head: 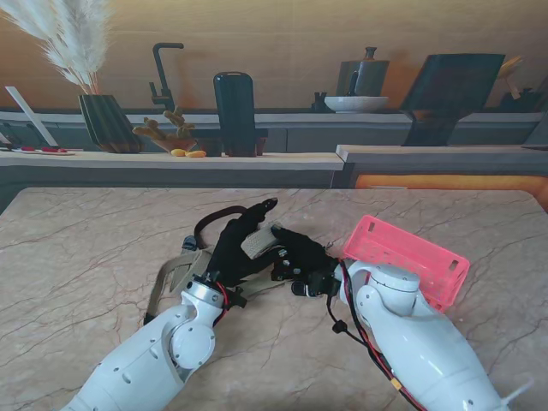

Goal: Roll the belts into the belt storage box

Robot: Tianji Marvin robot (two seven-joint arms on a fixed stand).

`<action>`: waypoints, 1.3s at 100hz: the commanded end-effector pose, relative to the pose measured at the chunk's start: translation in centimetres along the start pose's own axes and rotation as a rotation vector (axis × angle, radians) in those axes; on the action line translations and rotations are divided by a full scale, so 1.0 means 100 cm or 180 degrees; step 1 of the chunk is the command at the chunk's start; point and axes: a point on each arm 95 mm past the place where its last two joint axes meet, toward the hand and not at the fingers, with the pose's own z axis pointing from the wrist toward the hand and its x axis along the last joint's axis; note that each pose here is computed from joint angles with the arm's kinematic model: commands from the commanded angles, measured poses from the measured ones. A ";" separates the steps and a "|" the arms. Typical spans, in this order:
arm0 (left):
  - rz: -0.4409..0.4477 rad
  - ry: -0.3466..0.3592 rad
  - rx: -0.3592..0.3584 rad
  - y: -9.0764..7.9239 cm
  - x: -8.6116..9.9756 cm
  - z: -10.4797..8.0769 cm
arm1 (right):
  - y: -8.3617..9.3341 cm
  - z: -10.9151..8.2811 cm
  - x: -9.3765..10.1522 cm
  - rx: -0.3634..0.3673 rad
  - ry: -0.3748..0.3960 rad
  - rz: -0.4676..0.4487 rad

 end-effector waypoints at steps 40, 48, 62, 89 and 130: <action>-0.0164 -0.0041 0.0032 0.007 0.007 0.001 | -0.020 0.025 -0.016 0.0332 -0.0441 -0.0208; -0.0239 -0.0054 0.0078 0.007 0.009 0.000 | -0.019 0.025 -0.017 0.0195 -0.0526 -0.0495; -0.0306 -0.0051 0.0136 0.007 0.010 0.000 | -0.014 0.023 -0.016 -0.0111 -0.0629 -0.1018; -0.0532 -0.0196 0.0215 0.007 0.014 -0.001 | 0.000 0.016 -0.014 -0.0740 -0.0751 -0.1998; -0.0512 -0.0466 0.0145 0.005 0.006 0.000 | 0.009 -0.013 0.002 -0.1545 -0.0143 -0.3782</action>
